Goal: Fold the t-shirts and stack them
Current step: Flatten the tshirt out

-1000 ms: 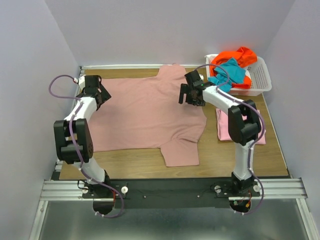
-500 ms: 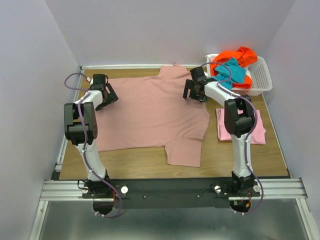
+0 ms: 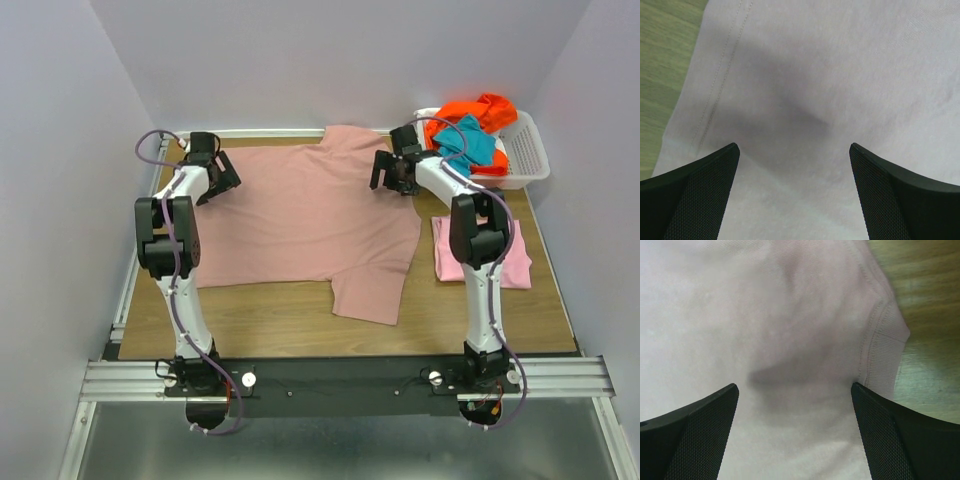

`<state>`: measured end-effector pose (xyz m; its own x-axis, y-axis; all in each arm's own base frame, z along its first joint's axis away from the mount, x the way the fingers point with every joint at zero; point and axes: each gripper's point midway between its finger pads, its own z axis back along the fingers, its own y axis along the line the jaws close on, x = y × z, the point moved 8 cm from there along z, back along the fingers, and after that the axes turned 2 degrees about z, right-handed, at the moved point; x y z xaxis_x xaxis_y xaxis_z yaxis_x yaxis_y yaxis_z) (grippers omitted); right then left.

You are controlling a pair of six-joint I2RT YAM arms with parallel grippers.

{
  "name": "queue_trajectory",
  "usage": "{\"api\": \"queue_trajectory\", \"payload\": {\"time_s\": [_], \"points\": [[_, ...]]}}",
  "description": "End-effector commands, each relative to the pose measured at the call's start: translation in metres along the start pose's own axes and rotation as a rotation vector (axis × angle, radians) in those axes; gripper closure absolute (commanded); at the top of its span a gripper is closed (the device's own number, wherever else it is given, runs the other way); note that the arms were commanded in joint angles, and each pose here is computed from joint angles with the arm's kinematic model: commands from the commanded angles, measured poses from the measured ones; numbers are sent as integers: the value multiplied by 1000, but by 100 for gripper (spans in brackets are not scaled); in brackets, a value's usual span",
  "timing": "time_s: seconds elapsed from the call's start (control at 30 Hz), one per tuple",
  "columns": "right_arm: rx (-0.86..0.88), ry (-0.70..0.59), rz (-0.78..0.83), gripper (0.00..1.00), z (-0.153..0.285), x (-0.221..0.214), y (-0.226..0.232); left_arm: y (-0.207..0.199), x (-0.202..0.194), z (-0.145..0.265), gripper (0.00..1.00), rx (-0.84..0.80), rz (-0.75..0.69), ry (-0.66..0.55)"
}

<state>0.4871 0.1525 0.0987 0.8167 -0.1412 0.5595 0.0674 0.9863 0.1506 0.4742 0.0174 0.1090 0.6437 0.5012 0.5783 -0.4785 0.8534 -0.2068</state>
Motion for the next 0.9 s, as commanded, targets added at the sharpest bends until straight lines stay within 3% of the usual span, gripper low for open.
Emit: {"api": "queue_trajectory", "payload": {"time_s": [0.0,0.13,0.23,0.37,0.43,0.6,0.77,0.87], "points": [[137,-54,66,0,48,24,12,-1,10,41,1,11,17,-38],[204,-97,122,0,90,17,26,13,9,108,1,38,123,-136],[256,-137,139,0,122,12,34,37,-24,130,1,111,184,-127],[290,-155,97,0,147,-4,31,78,-67,172,1,260,379,-170],[272,-123,54,0,149,-24,22,97,-97,175,1,305,415,-134],[295,-170,-24,0,178,-49,10,120,-146,186,1,238,526,-137],[257,-175,-49,0,192,-79,-9,127,-158,182,3,199,566,-177],[249,-221,-60,0,209,-83,-15,135,-158,173,7,260,571,-171]]}}
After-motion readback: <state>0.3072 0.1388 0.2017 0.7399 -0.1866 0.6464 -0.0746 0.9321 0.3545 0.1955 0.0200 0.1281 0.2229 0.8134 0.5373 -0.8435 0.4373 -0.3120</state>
